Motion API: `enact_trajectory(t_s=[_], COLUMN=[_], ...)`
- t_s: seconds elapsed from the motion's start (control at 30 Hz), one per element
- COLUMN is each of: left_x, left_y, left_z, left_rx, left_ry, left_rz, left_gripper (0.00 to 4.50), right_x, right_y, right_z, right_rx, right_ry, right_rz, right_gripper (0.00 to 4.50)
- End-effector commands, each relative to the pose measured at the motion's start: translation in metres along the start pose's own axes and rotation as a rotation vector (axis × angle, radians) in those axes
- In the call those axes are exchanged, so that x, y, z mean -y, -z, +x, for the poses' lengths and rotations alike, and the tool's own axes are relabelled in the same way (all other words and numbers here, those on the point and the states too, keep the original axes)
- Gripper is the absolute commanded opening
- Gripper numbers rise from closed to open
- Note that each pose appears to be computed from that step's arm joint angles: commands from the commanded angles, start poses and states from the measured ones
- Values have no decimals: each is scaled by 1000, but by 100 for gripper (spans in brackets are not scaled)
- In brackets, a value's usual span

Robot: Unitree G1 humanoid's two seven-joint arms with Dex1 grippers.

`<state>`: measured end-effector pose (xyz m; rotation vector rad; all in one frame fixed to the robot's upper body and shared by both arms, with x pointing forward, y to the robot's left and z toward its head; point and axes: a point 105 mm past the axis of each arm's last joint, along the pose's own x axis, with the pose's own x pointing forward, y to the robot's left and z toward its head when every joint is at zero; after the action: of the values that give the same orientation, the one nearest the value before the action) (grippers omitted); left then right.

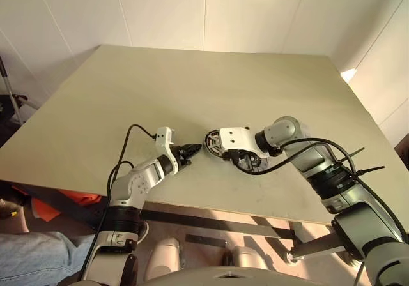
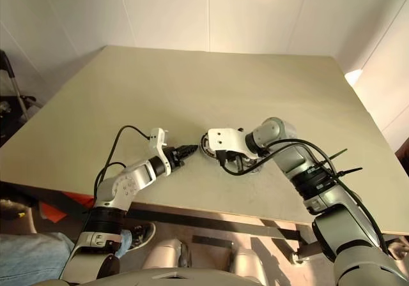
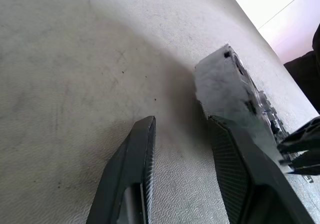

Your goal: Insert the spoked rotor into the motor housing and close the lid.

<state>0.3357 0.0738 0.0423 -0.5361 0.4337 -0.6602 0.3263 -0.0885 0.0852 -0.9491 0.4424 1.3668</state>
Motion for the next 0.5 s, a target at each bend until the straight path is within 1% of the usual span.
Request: enact_trajectory(t_s=[0.03,0.23,0.27,0.33,0.43,0.5], left_x=[-4,-7,-7,-7,-5,-4], left_y=[-1,-3,-3,-3,-3,-3], left_z=[-4,-8,-7,-7,-6,-5], left_rx=[1,7,7,7,4,2], left_ry=[-19,-31,-31,-31,-24,-18], left_rz=[7,10,10,10,10,10], left_gripper=[177,177,177,177,177,177], right_x=[10,8,9,10,13,17], right_y=[-17,-26,-27,-32,-49,-57], right_z=[-2,1,0,-3,-15,-24], right_rx=[26,55,58,85,173,213], right_ry=[47,39,45,54,81,102], right_rz=[-26,-12,-7,-15,31,67], right_gripper=[1,1,70,128,233,233])
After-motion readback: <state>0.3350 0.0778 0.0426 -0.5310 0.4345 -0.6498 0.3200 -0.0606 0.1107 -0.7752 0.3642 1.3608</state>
